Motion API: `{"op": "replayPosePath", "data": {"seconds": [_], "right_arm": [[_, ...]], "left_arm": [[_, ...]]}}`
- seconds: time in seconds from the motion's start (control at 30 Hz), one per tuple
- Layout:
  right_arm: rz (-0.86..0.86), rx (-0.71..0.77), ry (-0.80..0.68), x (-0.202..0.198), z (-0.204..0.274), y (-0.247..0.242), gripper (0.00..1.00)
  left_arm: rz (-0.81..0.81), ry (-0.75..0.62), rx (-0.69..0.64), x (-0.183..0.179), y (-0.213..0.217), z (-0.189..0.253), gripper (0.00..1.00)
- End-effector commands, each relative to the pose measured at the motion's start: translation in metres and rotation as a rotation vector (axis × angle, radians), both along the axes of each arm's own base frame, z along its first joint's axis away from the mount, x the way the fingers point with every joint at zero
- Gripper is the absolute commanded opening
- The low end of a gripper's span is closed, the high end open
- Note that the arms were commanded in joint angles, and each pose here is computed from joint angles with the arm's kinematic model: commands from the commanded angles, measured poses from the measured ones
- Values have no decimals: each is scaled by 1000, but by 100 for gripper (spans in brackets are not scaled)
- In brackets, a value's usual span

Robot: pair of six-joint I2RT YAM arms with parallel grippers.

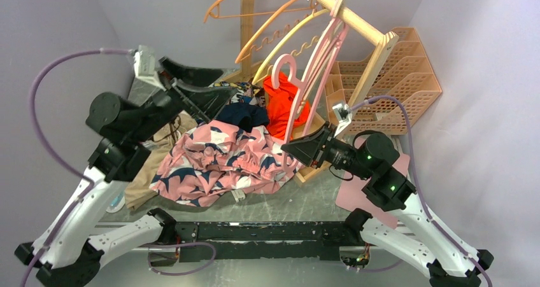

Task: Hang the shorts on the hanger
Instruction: Pick up the hanger from the clothesline.

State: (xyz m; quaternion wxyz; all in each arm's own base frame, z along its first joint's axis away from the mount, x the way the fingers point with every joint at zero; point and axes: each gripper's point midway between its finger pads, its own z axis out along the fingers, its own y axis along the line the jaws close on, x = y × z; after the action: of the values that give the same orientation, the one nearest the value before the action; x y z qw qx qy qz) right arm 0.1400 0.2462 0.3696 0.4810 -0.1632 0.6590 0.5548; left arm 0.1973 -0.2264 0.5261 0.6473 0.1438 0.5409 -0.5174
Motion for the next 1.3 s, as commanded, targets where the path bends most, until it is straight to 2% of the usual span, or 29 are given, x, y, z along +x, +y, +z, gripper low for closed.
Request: {"op": "replayPosePath", "data": {"seconds": [0.0, 0.27, 0.6, 0.77, 0.93, 1.27], "right_arm": [[-69, 5, -36, 8, 6, -8, 0], [-173, -38, 3, 29, -2, -13, 0], [-176, -43, 13, 35, -4, -7, 0], [-176, -48, 9, 38, -3, -5, 0], [-172, -43, 6, 39, -2, -3, 0], [-150, -46, 2, 39, -3, 2, 0]], "left_arm": [[-170, -87, -13, -14, -23, 30, 99], [-98, -88, 17, 18, -34, 28, 99], [-197, -91, 51, 25, -68, 31, 98], [-185, -29, 119, 40, -94, 13, 93], [-180, 21, 166, 50, -105, -3, 82], [-182, 17, 183, 51, -107, -8, 42]]}}
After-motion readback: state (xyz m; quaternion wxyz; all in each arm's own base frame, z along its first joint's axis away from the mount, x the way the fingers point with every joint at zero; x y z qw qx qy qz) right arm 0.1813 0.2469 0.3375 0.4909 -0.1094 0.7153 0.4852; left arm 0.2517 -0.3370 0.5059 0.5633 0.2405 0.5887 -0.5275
